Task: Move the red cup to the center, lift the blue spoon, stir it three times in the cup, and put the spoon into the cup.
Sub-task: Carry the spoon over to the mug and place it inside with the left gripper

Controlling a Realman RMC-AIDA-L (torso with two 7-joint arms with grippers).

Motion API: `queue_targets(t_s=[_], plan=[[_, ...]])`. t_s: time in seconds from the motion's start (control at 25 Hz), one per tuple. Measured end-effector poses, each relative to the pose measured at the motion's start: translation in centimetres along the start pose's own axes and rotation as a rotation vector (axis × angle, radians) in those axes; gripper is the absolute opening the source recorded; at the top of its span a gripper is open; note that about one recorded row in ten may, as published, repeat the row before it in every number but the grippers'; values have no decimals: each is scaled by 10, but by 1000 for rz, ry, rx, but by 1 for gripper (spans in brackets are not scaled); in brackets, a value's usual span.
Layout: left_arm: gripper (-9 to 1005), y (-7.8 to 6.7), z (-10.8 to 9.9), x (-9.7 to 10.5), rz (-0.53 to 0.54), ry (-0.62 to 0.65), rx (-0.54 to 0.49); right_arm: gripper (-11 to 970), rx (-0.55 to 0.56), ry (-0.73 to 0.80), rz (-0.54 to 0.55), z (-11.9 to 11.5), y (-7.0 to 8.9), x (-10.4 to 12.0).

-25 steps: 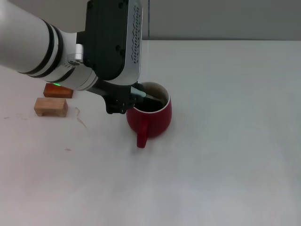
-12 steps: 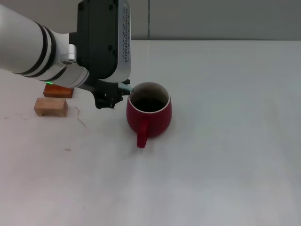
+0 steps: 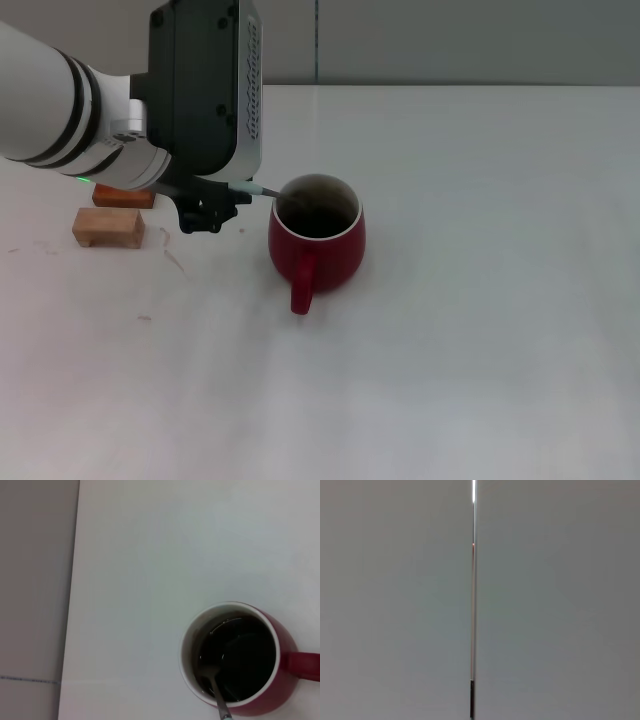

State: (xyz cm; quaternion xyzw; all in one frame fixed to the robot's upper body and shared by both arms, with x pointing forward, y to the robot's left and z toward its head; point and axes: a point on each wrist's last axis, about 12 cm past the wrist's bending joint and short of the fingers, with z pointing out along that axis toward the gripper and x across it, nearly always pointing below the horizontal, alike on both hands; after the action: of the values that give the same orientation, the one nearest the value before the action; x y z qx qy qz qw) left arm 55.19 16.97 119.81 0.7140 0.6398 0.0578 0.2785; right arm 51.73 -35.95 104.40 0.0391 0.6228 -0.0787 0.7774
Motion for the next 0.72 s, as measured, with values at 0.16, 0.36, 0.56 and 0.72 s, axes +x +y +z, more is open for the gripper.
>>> queue_targets(t_s=[0.16,0.36,0.56,0.72], plan=[[164,-2,-4,-2,4,5,12,647,-1,0,-1,0,0,0],[164,-4,-8,-4,13,6,30,646,-2,1,-3,1,0,0],[163,-7,-12,-9,19,-14,57,646,-3,0,-5,2,0,0],[163,-10,-12,-16,30,-53,84,646,-3,0,-5,2,-1,0]])
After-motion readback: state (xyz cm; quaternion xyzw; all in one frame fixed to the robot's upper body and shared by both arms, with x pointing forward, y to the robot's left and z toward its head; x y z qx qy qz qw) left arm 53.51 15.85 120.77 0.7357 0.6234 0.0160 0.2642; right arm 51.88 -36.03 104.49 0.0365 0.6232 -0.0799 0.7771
